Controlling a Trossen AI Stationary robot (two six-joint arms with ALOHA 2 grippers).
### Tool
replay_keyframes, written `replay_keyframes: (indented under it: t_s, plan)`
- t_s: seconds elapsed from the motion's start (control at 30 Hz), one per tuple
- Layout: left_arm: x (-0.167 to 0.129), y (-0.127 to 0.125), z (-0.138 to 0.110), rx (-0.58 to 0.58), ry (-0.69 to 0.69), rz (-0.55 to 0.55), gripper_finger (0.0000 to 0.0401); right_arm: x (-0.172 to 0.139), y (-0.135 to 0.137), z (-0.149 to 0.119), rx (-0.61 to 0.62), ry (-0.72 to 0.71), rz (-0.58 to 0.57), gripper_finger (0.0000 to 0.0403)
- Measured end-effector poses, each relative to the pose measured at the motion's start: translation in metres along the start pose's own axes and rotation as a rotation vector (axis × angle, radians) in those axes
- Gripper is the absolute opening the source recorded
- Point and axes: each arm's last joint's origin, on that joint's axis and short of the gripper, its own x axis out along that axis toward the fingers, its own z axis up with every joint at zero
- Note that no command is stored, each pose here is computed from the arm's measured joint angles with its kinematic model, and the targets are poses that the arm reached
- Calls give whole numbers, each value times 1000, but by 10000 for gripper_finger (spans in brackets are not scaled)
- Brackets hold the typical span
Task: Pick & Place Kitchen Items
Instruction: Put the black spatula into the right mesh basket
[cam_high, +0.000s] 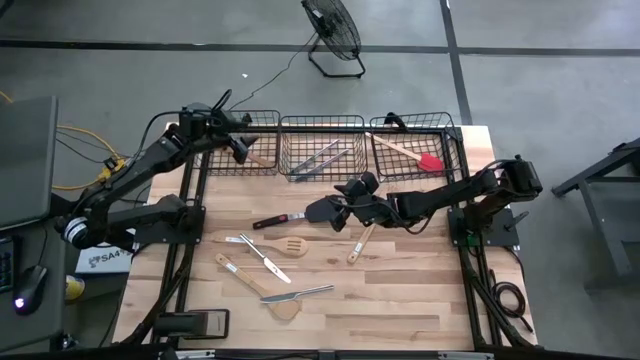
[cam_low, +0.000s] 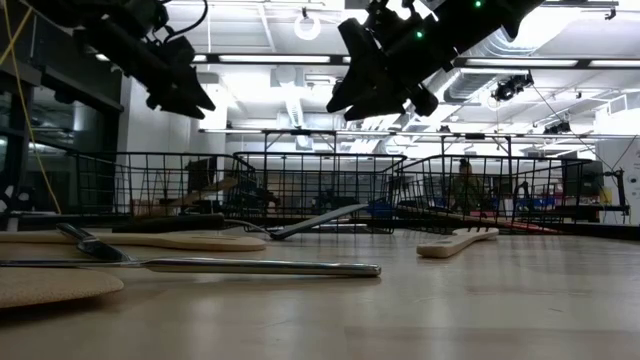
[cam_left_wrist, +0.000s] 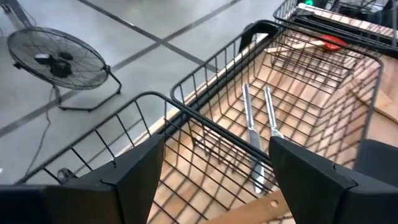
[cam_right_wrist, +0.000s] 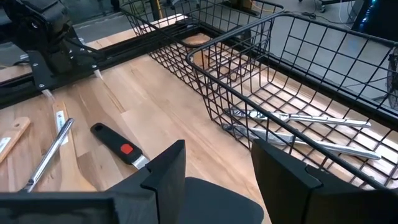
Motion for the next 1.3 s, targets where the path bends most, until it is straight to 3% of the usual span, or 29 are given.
replay_keyframes:
  t_s: [0.23,0.4,0.7,0.93,1.3]
  plan:
    - [-5,-3,0,-2,19,-77,287,0,2,-1,-8,32,65,175]
    - [-6,-8,0,24,8,-205,287,0,2,-1,-10,43,82,175]
    - [-3,-39,1,128,9,-370,287,0,2,-2,-10,44,85,175]
    - [-4,-68,-2,209,41,-376,287,-3,2,2,-10,36,88,175]
    - [7,-112,-30,338,231,-387,287,-4,1,3,-30,34,90,175]
